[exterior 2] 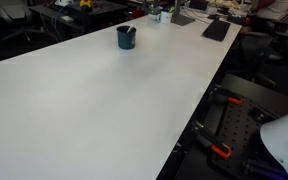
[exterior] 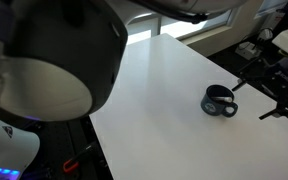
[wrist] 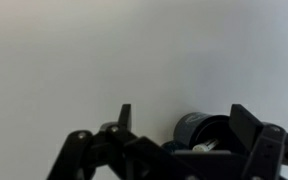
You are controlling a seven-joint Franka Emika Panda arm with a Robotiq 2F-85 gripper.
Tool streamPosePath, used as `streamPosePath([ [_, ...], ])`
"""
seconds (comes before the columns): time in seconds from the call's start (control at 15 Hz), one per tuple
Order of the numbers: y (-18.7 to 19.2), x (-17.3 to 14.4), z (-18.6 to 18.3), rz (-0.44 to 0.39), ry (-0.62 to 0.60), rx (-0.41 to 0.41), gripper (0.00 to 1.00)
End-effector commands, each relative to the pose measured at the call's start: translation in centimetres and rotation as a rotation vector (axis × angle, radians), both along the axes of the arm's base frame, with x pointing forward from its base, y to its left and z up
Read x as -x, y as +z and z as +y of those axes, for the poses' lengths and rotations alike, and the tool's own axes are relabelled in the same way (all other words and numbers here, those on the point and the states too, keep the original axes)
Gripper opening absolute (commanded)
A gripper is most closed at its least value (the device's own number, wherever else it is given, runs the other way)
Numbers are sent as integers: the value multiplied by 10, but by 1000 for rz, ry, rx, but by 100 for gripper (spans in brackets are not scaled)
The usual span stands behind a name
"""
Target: Remove the marker from the cup
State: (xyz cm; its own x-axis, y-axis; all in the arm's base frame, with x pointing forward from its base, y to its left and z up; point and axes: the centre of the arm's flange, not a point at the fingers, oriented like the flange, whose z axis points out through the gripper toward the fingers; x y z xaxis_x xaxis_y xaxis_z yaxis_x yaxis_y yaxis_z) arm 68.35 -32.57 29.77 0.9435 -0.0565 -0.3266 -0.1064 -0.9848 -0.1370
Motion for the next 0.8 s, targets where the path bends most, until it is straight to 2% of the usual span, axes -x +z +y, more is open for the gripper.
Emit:
streamPosePath([
  [0.0, 0, 0, 0, 0, 0, 0, 100],
  [0.27, 2, -4, 0, 1, -6, -1, 100],
  [0.73, 0, -40, -8, -2, -6, -22, 100],
])
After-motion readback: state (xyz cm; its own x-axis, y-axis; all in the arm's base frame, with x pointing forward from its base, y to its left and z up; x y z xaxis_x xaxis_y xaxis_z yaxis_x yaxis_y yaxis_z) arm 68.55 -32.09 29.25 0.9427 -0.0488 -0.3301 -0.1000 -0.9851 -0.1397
